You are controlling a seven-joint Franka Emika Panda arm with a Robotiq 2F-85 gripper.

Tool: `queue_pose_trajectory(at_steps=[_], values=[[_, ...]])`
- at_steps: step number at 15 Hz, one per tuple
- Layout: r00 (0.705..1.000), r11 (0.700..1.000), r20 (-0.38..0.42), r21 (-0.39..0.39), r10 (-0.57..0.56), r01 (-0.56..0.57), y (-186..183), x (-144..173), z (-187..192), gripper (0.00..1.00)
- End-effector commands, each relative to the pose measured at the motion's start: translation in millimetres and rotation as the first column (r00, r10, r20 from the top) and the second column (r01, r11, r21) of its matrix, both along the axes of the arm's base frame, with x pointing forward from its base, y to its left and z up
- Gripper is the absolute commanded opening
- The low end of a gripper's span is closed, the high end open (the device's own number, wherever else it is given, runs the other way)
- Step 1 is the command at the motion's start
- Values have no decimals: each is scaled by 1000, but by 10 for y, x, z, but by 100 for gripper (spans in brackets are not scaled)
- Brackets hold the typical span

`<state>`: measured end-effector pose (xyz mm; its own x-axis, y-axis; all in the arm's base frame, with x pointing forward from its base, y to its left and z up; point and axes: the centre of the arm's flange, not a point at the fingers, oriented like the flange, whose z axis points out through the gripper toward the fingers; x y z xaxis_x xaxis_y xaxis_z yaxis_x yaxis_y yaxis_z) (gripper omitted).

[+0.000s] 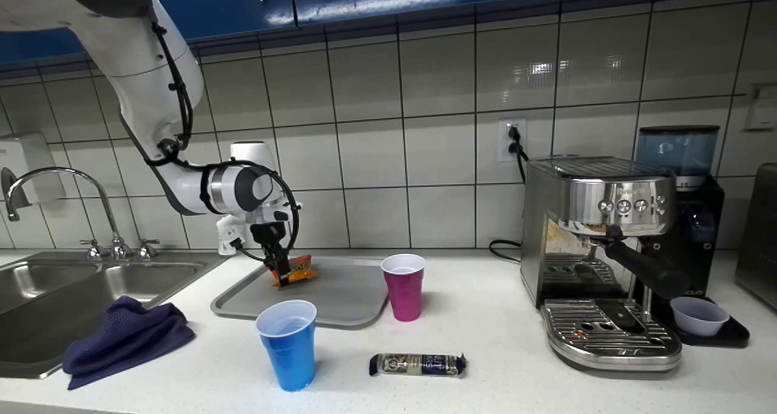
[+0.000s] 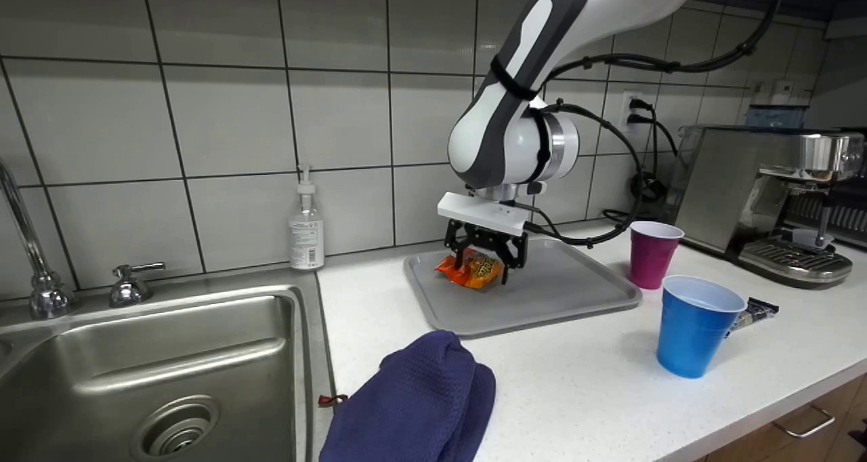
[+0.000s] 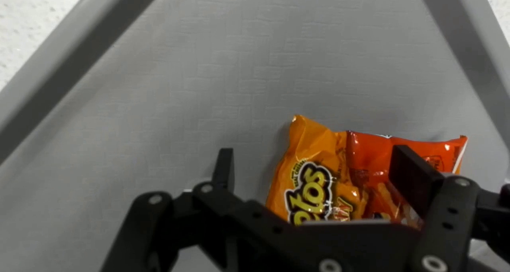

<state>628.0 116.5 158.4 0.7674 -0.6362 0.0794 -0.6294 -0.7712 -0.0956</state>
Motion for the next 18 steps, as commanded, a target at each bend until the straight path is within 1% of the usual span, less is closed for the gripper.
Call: queue_pose_trajectory(at_steps=[1,2,3,4,7,9,11,12,13,18], values=[[1000,1000,12,-16,5,-5,34,57,-4,74],[1000,1000,12,-17,7,-6,36,52,-10,70],[1000,1000,11,-17,7,-7,37,49,-13,69],[1000,1000,10,-18,7,-7,37,47,-16,63],[1000,1000,10,-20,9,-9,39,50,-21,37],[1000,1000,10,-22,10,-9,37,52,-21,23],[1000,1000,10,-23,10,-10,33,55,-22,6],[1000,1000,10,-24,9,-9,30,56,-24,2],[1000,1000,9,-24,8,-8,26,56,-26,0],[1000,1000,9,-24,7,-7,24,49,-24,1]])
